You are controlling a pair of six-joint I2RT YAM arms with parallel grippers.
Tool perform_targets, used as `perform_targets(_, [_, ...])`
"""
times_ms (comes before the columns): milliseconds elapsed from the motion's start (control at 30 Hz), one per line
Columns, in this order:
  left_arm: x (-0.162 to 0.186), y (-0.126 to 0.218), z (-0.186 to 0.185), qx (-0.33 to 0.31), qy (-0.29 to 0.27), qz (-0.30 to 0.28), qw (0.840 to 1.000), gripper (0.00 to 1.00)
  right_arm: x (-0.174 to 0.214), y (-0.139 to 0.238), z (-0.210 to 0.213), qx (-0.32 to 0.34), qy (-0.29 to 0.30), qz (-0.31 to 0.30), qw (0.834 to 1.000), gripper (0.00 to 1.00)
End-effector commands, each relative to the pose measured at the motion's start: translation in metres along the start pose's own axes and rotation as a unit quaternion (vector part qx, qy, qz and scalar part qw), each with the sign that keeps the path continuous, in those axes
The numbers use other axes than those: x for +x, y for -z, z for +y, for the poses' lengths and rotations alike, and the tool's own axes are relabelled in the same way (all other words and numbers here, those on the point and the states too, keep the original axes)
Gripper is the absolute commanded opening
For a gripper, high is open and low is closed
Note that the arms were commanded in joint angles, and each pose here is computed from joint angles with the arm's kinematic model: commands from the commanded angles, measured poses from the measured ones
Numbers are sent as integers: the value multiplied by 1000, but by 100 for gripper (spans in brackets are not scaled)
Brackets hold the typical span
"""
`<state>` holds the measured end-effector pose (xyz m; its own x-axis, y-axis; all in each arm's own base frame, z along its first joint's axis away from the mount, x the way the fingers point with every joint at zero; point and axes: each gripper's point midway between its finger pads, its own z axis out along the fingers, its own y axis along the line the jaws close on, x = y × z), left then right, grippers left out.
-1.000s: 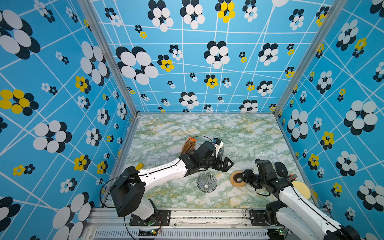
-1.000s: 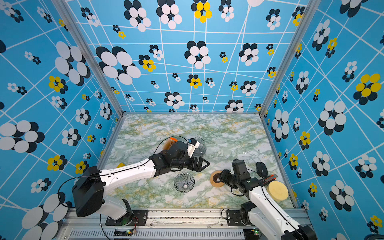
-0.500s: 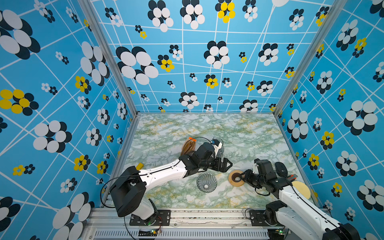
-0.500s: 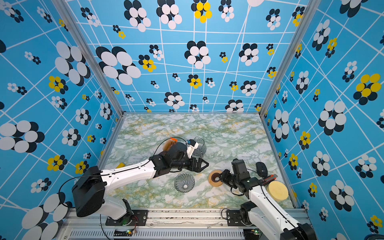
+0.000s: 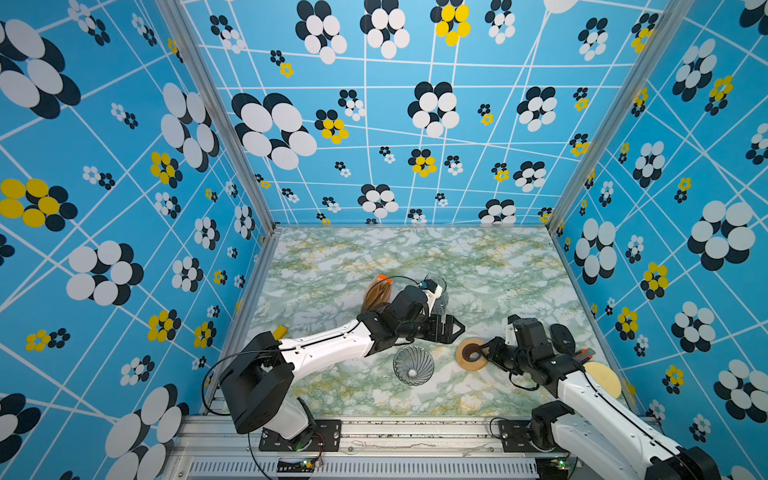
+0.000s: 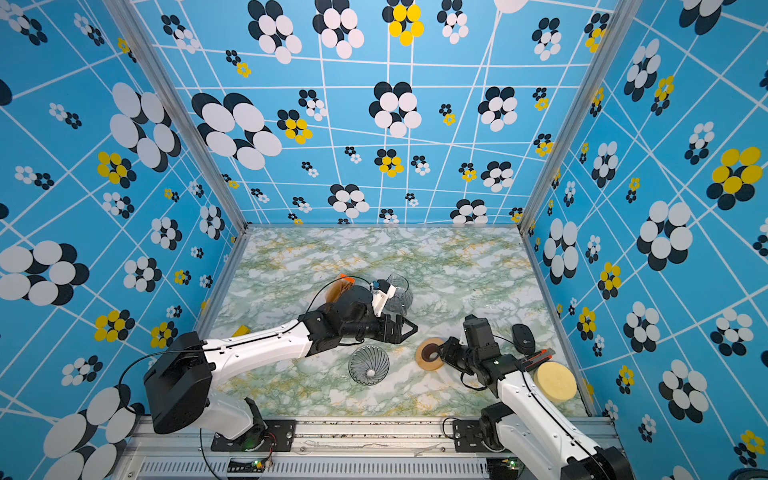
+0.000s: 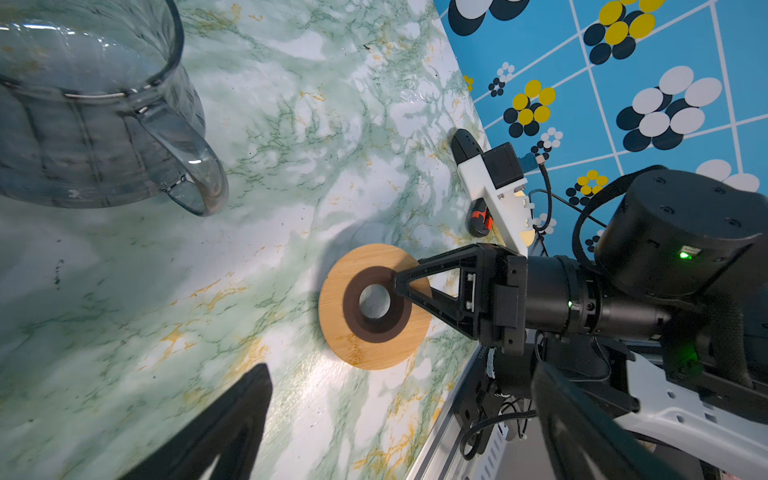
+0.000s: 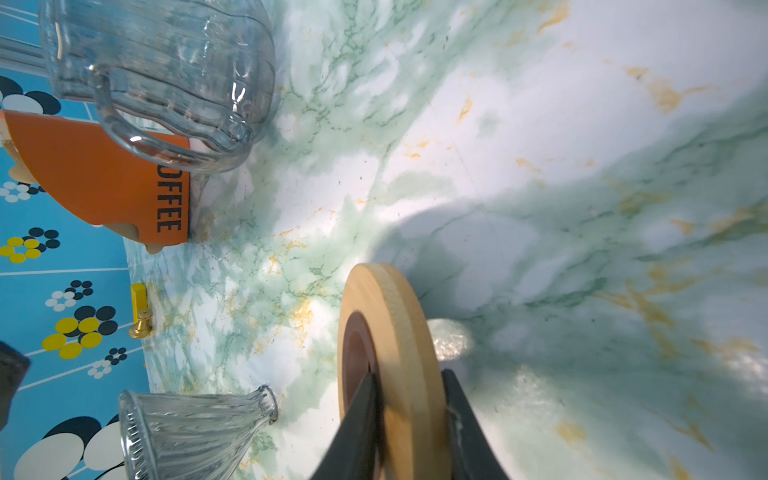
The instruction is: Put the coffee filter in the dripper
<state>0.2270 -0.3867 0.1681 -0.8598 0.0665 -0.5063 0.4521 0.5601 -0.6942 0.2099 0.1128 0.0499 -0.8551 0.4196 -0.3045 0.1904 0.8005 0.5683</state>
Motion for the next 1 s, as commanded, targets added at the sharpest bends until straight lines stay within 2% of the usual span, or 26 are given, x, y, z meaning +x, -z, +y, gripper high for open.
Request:
perform_targets(0, [3, -9, -2, 9, 11, 11, 1000, 99, 3, 2, -9, 24, 5, 5, 1000, 23])
perform_targets(567, [3, -14, -7, 25, 20, 11, 999, 99, -9, 18, -4, 41, 35, -11, 998, 16])
perform_targets(967, [-15, 12, -8, 59, 24, -7, 998, 99, -20, 27, 21, -8, 42, -32, 999, 11])
